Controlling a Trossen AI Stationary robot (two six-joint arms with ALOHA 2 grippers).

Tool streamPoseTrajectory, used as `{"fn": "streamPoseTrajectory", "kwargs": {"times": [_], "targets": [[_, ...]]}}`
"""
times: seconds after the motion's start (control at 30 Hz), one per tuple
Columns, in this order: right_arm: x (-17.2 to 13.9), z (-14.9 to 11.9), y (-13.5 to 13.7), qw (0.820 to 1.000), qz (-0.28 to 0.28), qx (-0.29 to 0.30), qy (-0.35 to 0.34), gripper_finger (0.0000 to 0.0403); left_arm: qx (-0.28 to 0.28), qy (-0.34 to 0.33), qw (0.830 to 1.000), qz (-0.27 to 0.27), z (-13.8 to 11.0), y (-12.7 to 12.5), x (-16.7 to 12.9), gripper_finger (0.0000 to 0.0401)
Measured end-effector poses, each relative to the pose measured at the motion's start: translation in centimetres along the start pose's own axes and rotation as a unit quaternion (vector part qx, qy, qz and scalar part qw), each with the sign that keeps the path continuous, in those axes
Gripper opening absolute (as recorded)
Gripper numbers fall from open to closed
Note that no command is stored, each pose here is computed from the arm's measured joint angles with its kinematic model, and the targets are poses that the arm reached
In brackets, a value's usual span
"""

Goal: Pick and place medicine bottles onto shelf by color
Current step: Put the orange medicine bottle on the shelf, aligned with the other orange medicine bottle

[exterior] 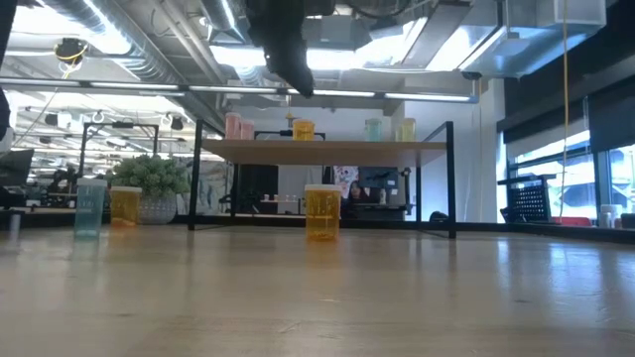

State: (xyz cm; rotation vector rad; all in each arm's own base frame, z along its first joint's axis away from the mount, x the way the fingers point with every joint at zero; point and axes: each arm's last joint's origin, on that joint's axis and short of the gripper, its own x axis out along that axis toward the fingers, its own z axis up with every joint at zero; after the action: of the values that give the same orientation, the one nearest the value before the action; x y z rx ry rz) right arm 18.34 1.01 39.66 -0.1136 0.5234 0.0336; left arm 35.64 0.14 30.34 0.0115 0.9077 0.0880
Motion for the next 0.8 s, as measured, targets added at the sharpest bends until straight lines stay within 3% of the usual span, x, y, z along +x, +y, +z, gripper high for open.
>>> {"fn": "streamPoseTrajectory", "kwargs": {"times": [0.47,0.8], "targets": [[0.2,0.0,0.0,1.0,0.0,0.001,0.002,0.0253,-0.028,-0.003,1.0,0.001,0.1,0.2,0.0,0.0147],[0.2,0.0,0.0,1.0,0.0,0.0,0.002,0.0253,-0.102,-0.009,0.995,0.0,0.2,1.6,0.1,0.0147]]}}
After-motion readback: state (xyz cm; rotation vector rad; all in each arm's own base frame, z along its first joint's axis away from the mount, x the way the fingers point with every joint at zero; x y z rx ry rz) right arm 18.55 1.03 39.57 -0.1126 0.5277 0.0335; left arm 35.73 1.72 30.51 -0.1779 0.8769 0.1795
